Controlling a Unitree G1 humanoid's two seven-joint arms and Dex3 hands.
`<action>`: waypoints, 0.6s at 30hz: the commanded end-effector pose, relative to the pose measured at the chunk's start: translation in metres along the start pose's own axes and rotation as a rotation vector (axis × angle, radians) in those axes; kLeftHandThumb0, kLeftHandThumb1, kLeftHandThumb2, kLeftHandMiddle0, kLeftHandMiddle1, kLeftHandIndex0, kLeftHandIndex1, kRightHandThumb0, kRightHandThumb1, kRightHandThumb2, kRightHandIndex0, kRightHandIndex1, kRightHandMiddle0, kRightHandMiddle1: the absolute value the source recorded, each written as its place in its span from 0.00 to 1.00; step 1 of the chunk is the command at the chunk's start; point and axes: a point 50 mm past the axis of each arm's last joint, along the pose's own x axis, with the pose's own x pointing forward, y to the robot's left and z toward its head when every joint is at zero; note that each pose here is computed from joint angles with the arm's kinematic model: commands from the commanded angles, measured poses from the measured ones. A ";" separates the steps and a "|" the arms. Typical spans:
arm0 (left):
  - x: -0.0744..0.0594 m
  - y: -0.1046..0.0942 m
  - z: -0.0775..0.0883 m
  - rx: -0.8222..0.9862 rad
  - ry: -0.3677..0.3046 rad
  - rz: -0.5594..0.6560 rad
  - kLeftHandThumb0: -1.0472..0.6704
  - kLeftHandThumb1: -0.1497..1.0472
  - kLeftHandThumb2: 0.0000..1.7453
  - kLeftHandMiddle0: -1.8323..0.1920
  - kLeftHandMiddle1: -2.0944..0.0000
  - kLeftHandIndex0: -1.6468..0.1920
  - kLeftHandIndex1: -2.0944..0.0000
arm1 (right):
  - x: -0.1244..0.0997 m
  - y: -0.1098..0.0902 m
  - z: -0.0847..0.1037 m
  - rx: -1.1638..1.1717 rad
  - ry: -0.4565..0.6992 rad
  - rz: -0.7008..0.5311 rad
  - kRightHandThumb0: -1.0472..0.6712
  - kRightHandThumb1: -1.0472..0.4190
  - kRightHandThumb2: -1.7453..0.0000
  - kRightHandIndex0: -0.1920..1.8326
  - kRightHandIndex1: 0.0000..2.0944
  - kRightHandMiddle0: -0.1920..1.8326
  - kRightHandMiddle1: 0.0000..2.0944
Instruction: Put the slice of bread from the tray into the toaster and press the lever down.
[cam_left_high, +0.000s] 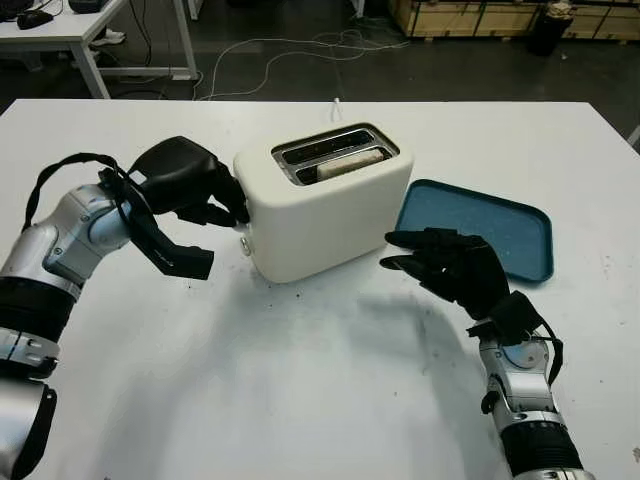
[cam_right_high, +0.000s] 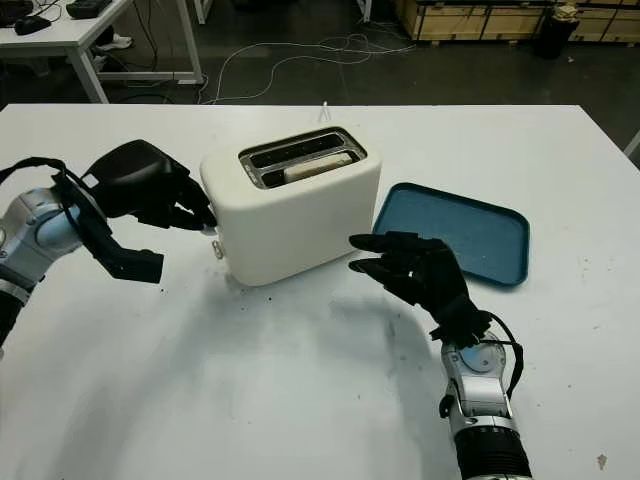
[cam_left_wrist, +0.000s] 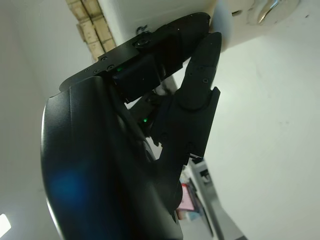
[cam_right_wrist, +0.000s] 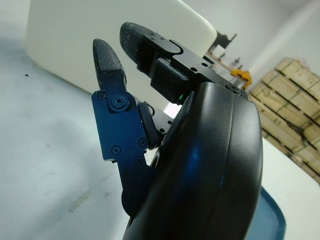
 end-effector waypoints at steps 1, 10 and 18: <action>0.000 -0.035 0.006 -0.089 0.001 -0.051 0.43 0.82 0.00 0.41 0.33 0.18 1.00 | 0.000 -0.005 0.003 -0.013 -0.037 -0.004 0.38 0.13 1.00 0.68 0.00 0.62 0.00; -0.014 -0.096 0.007 -0.291 0.142 -0.019 0.47 0.89 0.01 0.46 0.46 0.25 1.00 | -0.003 -0.008 0.002 -0.012 -0.038 0.008 0.37 0.13 1.00 0.68 0.00 0.62 0.00; -0.026 -0.119 0.015 -0.365 0.201 -0.035 0.50 0.89 0.01 0.48 0.40 0.28 1.00 | -0.004 -0.008 0.002 -0.018 -0.051 0.020 0.37 0.13 1.00 0.67 0.00 0.62 0.00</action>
